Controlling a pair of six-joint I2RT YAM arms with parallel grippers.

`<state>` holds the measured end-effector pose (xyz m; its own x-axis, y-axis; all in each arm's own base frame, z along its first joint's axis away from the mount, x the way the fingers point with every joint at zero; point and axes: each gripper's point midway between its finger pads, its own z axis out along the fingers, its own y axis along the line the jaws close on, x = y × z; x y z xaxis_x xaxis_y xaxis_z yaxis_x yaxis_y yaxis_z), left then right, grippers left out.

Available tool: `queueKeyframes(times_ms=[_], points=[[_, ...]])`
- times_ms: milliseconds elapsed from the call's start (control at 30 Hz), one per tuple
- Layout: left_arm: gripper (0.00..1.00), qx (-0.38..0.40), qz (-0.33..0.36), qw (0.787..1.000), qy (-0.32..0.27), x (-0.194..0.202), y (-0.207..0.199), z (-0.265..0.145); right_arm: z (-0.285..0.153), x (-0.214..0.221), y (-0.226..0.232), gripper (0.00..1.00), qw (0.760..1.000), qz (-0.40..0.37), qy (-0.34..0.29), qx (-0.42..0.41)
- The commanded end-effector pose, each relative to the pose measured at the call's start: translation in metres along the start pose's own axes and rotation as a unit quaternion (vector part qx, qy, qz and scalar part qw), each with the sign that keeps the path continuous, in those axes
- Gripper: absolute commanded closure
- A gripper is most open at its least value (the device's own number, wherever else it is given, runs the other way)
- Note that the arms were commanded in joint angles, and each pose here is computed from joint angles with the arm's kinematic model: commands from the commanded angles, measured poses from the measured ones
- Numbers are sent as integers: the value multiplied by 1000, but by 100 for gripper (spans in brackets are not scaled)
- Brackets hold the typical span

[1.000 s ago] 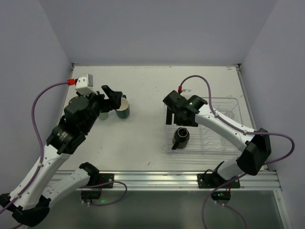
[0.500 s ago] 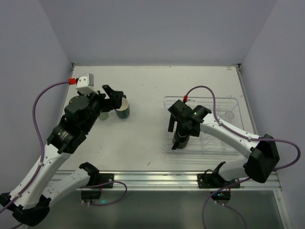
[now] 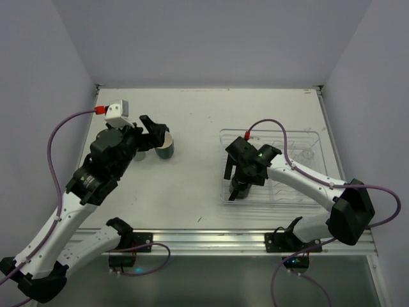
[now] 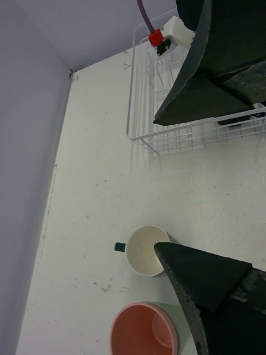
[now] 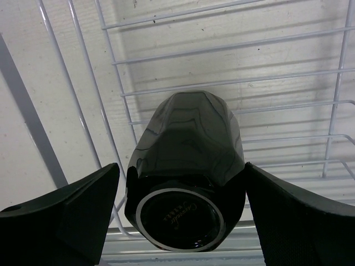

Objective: Unload the cups from the dish rack

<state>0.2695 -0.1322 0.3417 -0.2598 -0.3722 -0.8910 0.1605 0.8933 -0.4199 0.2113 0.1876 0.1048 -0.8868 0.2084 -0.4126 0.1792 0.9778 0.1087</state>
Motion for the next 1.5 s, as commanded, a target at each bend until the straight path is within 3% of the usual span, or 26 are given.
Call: queueKeyframes(times_ms=[0, 467, 700, 800, 900, 933, 1033, 1467], points=[[10, 5, -15, 1000, -19, -7, -3, 1, 2, -1, 4, 6, 1000, 19, -2, -9], [10, 2, -10, 1000, -13, 1, 1, 3, 12, 11, -4, 5, 1000, 4, 21, 11], [10, 2, -9, 1000, -17, -2, 2, -1, 13, 14, -5, 15, 1000, 3, 25, 13], [10, -1, -8, 1000, -17, -1, 4, -1, 13, 13, -6, 28, 1000, 2, 22, 13], [10, 2, -9, 1000, -17, -1, 2, 0, 11, 11, -7, 49, 1000, 1, 17, 12], [10, 2, -8, 1000, -14, 0, 2, 0, 10, 10, -7, 68, 1000, 1, 14, 12], [10, 3, -9, 1000, -14, 0, 2, 1, 9, 8, -9, 100, 1000, -2, 10, 16], [10, 2, -2, 1000, -1, 5, 1, 6, -24, -27, -8, 100, 999, -9, -43, -3]])
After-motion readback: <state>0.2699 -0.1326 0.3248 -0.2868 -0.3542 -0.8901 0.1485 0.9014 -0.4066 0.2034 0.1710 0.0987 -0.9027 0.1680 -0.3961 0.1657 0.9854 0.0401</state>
